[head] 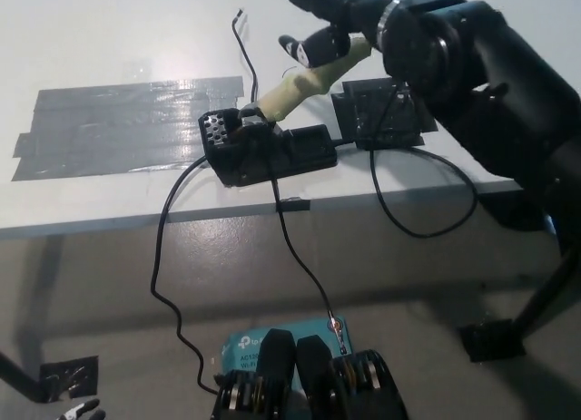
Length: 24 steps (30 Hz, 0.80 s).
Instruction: The robot uses its right hand to grab the soldering gun kept on the middle of the table and pulls it out of its base and keep it on the right side of the base
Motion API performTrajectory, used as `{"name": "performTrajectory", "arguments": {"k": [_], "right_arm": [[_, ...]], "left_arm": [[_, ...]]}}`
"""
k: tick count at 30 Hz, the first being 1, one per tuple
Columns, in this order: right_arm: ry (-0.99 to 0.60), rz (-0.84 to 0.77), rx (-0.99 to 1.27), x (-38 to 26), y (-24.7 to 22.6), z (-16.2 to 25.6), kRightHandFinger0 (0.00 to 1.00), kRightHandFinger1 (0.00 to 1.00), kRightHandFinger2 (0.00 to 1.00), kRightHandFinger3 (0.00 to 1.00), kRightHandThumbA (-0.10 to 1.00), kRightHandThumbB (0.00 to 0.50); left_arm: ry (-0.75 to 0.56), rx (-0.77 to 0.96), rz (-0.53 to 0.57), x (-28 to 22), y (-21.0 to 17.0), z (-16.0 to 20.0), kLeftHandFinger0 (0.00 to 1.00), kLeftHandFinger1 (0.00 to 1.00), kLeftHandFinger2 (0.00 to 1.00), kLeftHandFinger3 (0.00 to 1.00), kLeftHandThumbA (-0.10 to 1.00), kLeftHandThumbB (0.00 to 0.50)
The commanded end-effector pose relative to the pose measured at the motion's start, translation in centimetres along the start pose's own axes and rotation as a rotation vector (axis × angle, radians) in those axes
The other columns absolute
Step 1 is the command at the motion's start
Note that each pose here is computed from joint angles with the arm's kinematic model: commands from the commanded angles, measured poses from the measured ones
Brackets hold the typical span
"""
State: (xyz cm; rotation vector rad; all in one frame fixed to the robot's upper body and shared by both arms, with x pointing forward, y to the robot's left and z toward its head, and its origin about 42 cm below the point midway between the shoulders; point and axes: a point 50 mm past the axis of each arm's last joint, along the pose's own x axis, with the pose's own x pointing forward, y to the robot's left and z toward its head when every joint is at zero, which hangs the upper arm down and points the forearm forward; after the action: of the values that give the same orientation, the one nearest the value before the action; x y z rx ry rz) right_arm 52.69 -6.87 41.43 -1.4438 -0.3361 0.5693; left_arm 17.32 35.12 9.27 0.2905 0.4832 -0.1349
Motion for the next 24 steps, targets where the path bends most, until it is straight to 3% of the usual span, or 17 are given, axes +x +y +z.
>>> {"name": "performTrajectory", "arguments": {"k": [1,8,9,12,15,16,20,21,23,24], "right_arm": [[0.012,-0.023,-0.099,0.3,-1.7,0.2,1.0,1.0,1.0,1.0,0.45,0.298],[0.076,0.091,-0.07,0.2,2.2,-1.0,1.0,1.0,1.0,1.0,0.54,0.294],[0.092,0.132,-0.075,0.2,3.0,-1.3,1.0,1.0,1.0,1.0,0.64,0.315],[0.123,0.166,-0.091,0.2,3.6,-1.8,1.0,1.0,1.0,1.0,0.77,0.369],[0.172,0.225,-0.063,0.2,3.9,-2.8,1.0,1.0,1.0,1.0,0.91,0.487],[0.181,0.241,-0.067,0.1,3.9,-3.0,1.0,1.0,1.0,1.0,0.99,0.499],[0.225,0.306,-0.086,-0.3,4.3,-3.9,1.0,1.0,1.0,1.0,1.0,0.5],[0.251,0.319,-0.089,-0.3,4.4,-4.1,1.0,1.0,1.0,1.0,0.96,0.5],[0.289,0.338,-0.149,-0.3,4.9,-4.6,1.0,1.0,1.0,1.0,0.75,0.485],[0.291,0.339,-0.153,-0.3,4.9,-4.6,1.0,1.0,1.0,1.0,0.75,0.487]], "left_arm": [[-0.027,0.041,-0.023,0.0,0.1,1.1,0.32,0.38,0.5,0.91,0.78,0.291],[-0.016,0.039,-0.047,0.2,-0.3,1.3,0.26,0.34,0.48,0.86,0.76,0.274],[-0.007,0.04,-0.048,0.2,-0.2,1.4,0.26,0.33,0.46,0.84,0.75,0.267],[-0.017,0.033,-0.05,0.2,-0.3,1.4,0.25,0.33,0.45,0.87,0.74,0.266],[-0.016,0.03,-0.054,0.3,-0.2,1.3,0.28,0.35,0.46,0.84,0.75,0.297],[-0.015,0.035,-0.054,0.3,-0.2,1.2,0.29,0.35,0.46,0.84,0.76,0.302],[-0.013,0.034,-0.058,0.2,-0.3,1.1,0.26,0.33,0.44,0.83,0.75,0.285],[-0.01,0.037,-0.057,0.2,-0.4,1.2,0.28,0.34,0.44,0.85,0.76,0.285],[-0.007,0.04,-0.056,0.1,-0.6,0.9,0.28,0.34,0.45,0.87,0.77,0.279],[-0.007,0.04,-0.056,0.1,-0.6,0.9,0.28,0.34,0.45,0.87,0.77,0.278]]}}
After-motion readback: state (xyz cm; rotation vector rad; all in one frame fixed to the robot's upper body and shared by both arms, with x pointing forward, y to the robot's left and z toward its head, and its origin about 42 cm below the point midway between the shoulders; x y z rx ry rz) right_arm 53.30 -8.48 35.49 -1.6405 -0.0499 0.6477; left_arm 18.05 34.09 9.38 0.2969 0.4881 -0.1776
